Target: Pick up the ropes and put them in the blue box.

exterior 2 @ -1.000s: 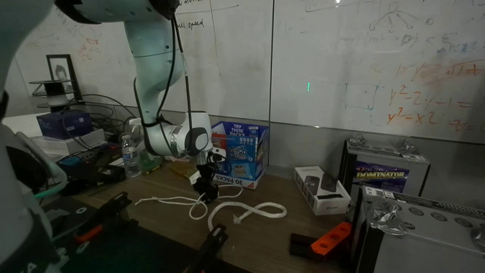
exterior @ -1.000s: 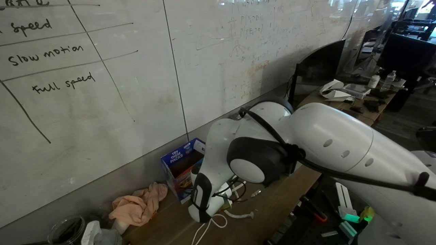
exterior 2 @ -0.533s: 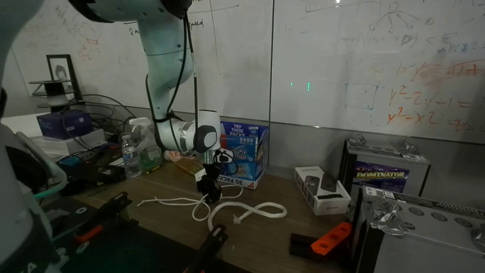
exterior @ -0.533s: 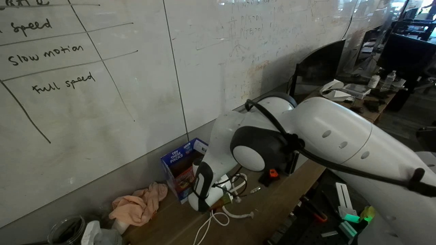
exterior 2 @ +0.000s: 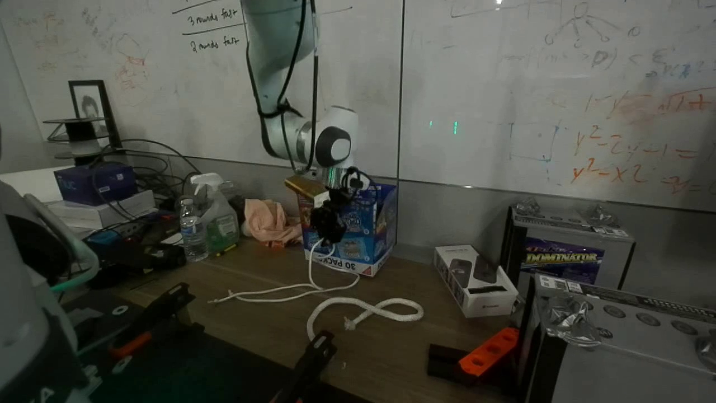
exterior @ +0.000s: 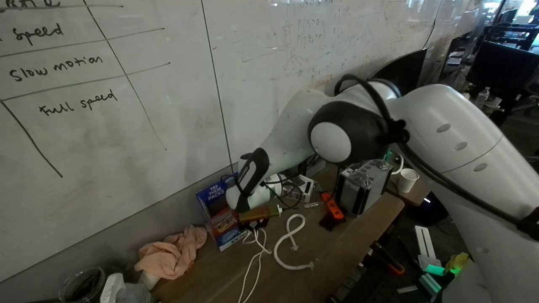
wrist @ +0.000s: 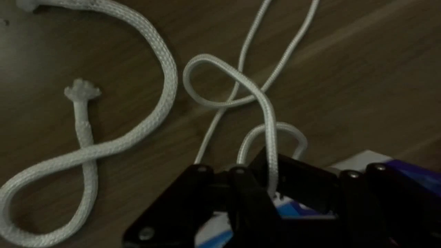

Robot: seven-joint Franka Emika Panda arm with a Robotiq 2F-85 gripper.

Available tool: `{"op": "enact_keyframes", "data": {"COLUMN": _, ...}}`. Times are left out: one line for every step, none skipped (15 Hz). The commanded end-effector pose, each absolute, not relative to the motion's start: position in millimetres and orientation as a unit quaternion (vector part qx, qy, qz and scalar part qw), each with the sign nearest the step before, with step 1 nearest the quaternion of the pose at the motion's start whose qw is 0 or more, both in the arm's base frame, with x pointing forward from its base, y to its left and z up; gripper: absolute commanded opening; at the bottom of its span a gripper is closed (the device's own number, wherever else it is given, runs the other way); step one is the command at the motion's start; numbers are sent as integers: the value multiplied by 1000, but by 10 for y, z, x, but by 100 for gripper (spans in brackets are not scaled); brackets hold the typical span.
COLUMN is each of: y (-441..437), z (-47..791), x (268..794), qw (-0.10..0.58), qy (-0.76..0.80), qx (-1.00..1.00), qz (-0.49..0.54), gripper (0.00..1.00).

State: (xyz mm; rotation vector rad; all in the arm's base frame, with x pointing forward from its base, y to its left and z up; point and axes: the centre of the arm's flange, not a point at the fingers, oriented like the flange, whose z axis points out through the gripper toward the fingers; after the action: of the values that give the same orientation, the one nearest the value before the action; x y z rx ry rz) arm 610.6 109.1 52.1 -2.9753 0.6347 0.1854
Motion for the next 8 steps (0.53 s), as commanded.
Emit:
{"op": "enact_keyframes", "data": {"y": 977, "z": 1497, "x": 6238, "qw": 73, "qy": 212, "qx": -974, "qz": 41, "gripper": 3}}
{"op": "enact_keyframes", "data": {"y": 951, "z": 1741, "x": 6297, "qw": 79, "qy": 215, "qx": -973, "qz": 35, "gripper": 3}}
{"op": "enact_keyframes", "data": {"y": 936, "z": 1991, "x": 6352, "qw": 83, "qy": 217, "qx": -972, "qz": 23, "gripper": 3}}
{"op": "enact_keyframes", "data": {"y": 931, "z": 2243, "x": 6384, "qw": 84, "qy": 218, "qx": -972, "qz": 10, "gripper": 3}}
{"op": "enact_keyframes", "data": {"y": 931, "z": 2501, "x": 6430, "qw": 87, "qy": 219, "qx": -972, "qz": -4, "gripper": 3}}
{"op": "enact_keyframes", "data": {"y": 939, "z": 2762, "x": 6464, "qw": 90, "qy": 218, "qx": -972, "qz": -17, "gripper": 2}}
{"op": "enact_keyframes", "data": {"y": 964, "z": 3015, "x": 6480, "qw": 92, "qy": 217, "qx": -971, "qz": -29, "gripper": 3}}
{"op": "enact_keyframes", "data": {"y": 978, "z": 3277, "x": 6524, "qw": 99, "qy": 219, "qx": -970, "qz": -39, "gripper": 3}}
